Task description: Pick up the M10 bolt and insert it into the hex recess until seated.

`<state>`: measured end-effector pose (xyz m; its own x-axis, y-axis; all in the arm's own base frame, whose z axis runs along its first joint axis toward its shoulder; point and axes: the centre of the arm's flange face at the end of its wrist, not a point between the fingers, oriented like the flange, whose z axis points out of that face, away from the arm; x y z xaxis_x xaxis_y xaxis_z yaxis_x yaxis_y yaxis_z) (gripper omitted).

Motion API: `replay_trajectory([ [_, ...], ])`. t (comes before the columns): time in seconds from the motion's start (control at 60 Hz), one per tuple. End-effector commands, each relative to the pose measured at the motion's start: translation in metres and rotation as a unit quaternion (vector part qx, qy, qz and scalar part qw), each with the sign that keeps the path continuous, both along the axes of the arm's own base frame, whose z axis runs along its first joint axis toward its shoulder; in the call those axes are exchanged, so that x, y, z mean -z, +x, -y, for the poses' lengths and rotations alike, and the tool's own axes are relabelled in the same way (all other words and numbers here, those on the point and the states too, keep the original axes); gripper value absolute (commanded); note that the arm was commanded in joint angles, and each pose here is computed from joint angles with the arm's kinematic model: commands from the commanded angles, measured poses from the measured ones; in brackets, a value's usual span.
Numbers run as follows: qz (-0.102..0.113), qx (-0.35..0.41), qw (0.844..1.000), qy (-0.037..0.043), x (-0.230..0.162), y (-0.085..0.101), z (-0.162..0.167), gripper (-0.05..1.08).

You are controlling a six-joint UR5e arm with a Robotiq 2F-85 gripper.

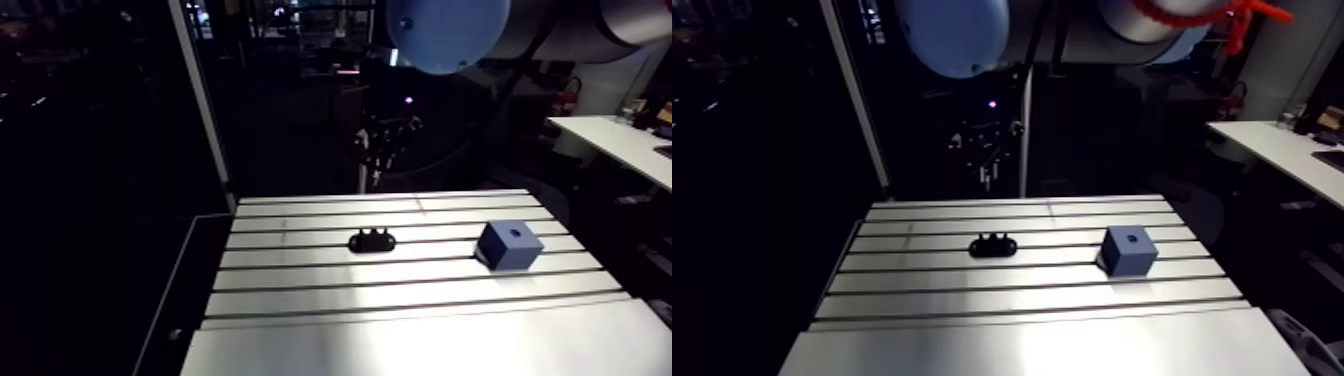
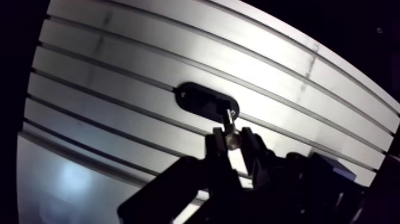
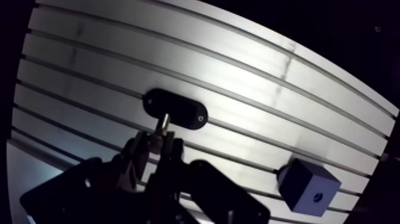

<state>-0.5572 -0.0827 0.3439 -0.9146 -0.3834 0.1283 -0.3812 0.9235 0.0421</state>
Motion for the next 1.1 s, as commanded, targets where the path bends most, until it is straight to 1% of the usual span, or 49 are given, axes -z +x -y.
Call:
replay_trajectory([
  [0.017,0.031,-0.103,0.994,0.0128,-0.031,0.002,-0.062,0.93],
  [0.033,0.033,-0.106,0.994,0.0125,-0.036,0.005,-0.076,0.93],
  [0.05,0.033,-0.106,0.994,0.0125,-0.036,0.005,-0.076,0.93],
  [0.067,0.036,-0.106,0.994,0.0130,-0.042,0.008,-0.086,0.93],
  [0.083,0.036,-0.106,0.994,0.0130,-0.042,0.008,-0.086,0.93],
  [0.1,0.040,-0.110,0.993,0.0128,-0.046,0.011,-0.092,0.93],
  [0.117,0.040,-0.110,0.993,0.0128,-0.046,0.011,-0.092,0.93],
  [0.15,0.055,-0.123,0.991,0.0086,-0.050,0.013,-0.096,0.93],
  [0.167,0.055,-0.123,0.991,0.0086,-0.050,0.013,-0.096,0.93],
  [0.183,0.062,-0.128,0.990,0.0081,-0.050,0.014,-0.098,0.93],
  [0.25,0.068,-0.133,0.989,0.0070,-0.053,0.014,-0.104,0.93],
  [0.367,0.076,-0.124,0.989,0.0077,-0.057,0.015,-0.118,0.93],
  [0.4,0.086,-0.120,0.989,0.0079,-0.058,0.014,-0.126,0.93],
  [0.417,0.086,-0.120,0.989,0.0079,-0.058,0.014,-0.126,0.93],
  [0.433,0.094,-0.120,0.988,0.0089,-0.057,0.013,-0.129,0.92],
  [0.483,0.100,-0.118,0.988,0.0109,-0.056,0.012,-0.133,0.92],
  [0.5,0.106,-0.114,0.988,0.0118,-0.054,0.010,-0.139,0.92],
  [0.55,0.111,-0.110,0.988,0.0133,-0.051,0.008,-0.146,0.92],
  [0.567,0.114,-0.106,0.988,0.0154,-0.049,0.005,-0.153,0.92],
  [0.617,0.118,-0.105,0.987,0.0174,-0.046,0.003,-0.159,0.92],
  [0.633,0.121,-0.106,0.987,0.0199,-0.045,0.002,-0.165,0.92],
  [0.65,0.121,-0.106,0.987,0.0199,-0.045,0.002,-0.165,0.92],
  [0.667,0.123,-0.109,0.986,0.0232,-0.043,0.001,-0.170,0.92],
  [0.683,0.123,-0.109,0.986,0.0232,-0.043,0.001,-0.170,0.92],
  [0.7,0.127,-0.114,0.985,0.0257,-0.040,0.000,-0.175,0.92],
  [0.717,0.127,-0.114,0.985,0.0257,-0.040,0.000,-0.175,0.92],
  [0.75,0.130,-0.121,0.984,0.0328,-0.038,-0.001,-0.182,0.92],
  [0.767,0.130,-0.121,0.984,0.0328,-0.038,-0.001,-0.182,0.92],
  [0.783,0.131,-0.123,0.983,0.0382,-0.038,-0.001,-0.184,0.92],
  [0.8,0.131,-0.123,0.983,0.0382,-0.038,-0.001,-0.184,0.92],
  [0.817,0.133,-0.122,0.983,0.0420,-0.039,0.000,-0.186,0.92],
  [0.833,0.133,-0.122,0.983,0.0420,-0.039,0.000,-0.186,0.92],
  [0.85,0.134,-0.120,0.983,0.0450,-0.039,0.000,-0.190,0.92],
  [0.867,0.134,-0.120,0.983,0.0450,-0.039,0.000,-0.190,0.92],
  [0.883,0.135,-0.117,0.983,0.0471,-0.039,0.001,-0.194,0.92],
  [1.0,0.137,-0.115,0.983,0.0464,-0.037,0.002,-0.198,0.92],
  [1.033,0.141,-0.113,0.983,0.0427,-0.032,0.000,-0.204,0.92],
  [1.1,0.141,-0.108,0.983,0.0403,-0.030,0.001,-0.210,0.91],
])
